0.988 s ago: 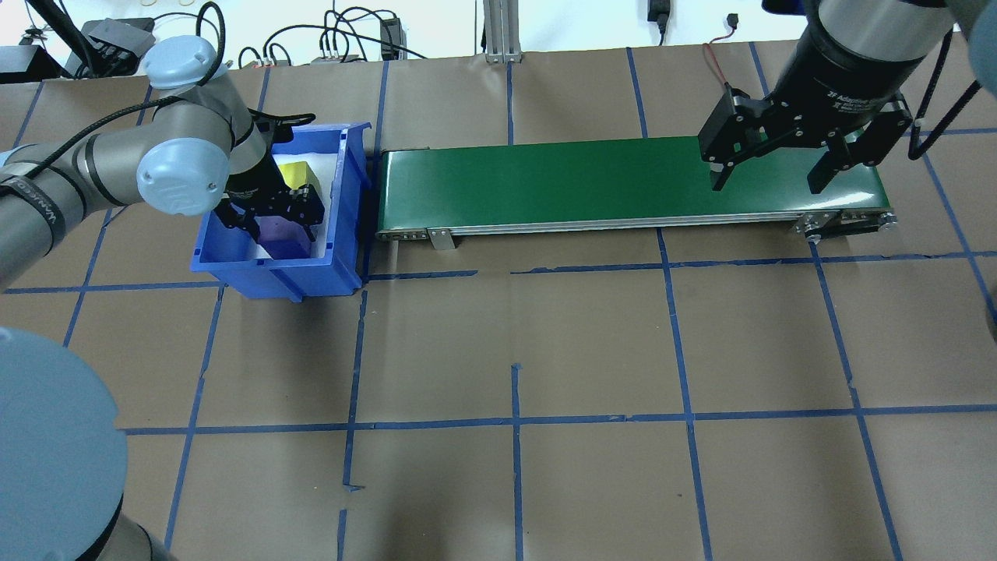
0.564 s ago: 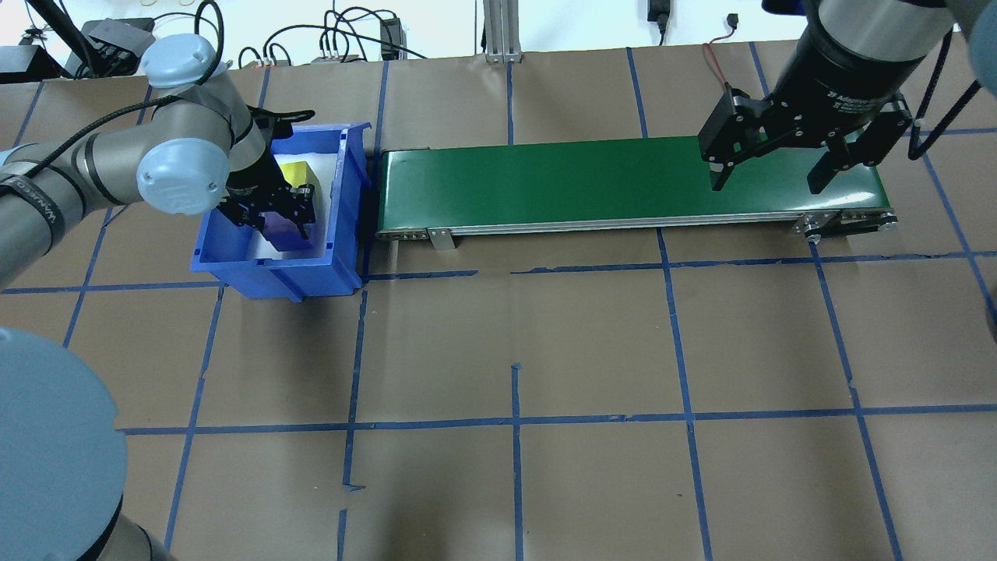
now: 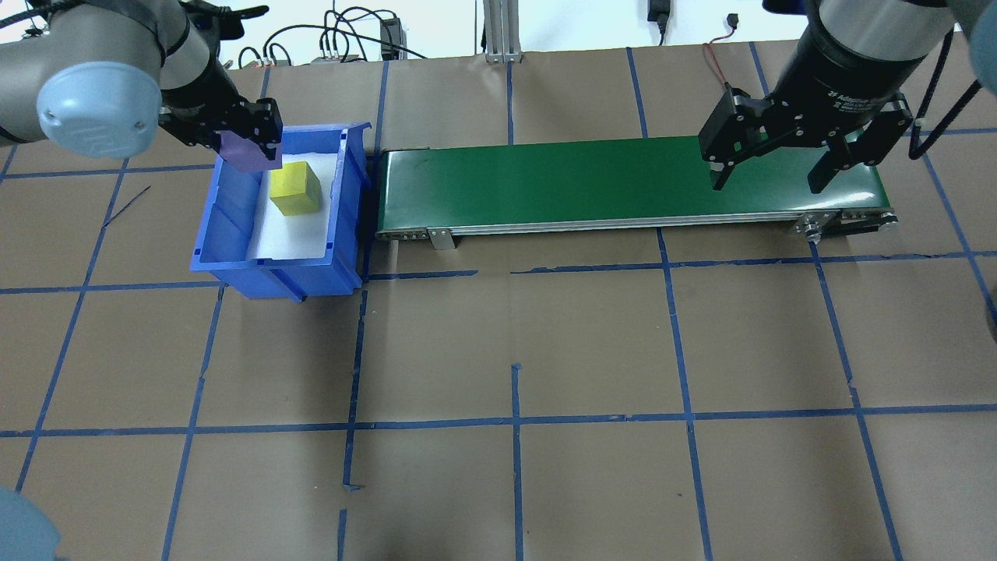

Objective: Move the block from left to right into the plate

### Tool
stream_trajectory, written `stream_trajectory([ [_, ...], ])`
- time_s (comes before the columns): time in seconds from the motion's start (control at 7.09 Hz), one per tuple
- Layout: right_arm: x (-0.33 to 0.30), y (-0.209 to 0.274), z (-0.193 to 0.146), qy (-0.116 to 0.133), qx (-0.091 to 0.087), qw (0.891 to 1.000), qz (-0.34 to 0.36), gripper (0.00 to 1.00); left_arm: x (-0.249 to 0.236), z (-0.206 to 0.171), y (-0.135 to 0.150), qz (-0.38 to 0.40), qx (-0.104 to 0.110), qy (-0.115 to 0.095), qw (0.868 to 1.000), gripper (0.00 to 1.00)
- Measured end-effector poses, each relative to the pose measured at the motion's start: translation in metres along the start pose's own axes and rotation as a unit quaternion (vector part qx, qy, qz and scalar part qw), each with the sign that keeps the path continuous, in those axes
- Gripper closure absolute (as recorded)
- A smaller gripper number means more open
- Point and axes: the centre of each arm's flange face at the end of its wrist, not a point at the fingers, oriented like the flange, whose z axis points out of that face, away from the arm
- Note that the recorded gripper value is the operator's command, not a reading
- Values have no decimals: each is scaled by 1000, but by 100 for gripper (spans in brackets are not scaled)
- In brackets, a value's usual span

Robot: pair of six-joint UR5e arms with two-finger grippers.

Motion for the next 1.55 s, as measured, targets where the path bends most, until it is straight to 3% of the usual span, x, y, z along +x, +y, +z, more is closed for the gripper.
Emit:
stream_trajectory([
  [0.14,0,0,0,0,0,1000,0,0,20,-8,-1,-7,7,14,1000,67],
  [0.42,0,0,0,0,0,1000,0,0,87,10,-3,-22,9,31,999,67],
  [0.85,0,0,0,1,0,1000,0,0,148,74,-3,-31,-20,36,999,66],
  [0.99,0,0,0,1,0,1000,0,0,155,92,-3,-30,-30,37,998,47],
  [1.13,0,0,0,1,0,1000,0,0,159,103,-4,-28,-32,41,998,0],
  [1.55,0,-1,1,1,0,1000,0,0,159,99,-10,-20,-20,42,999,0],
])
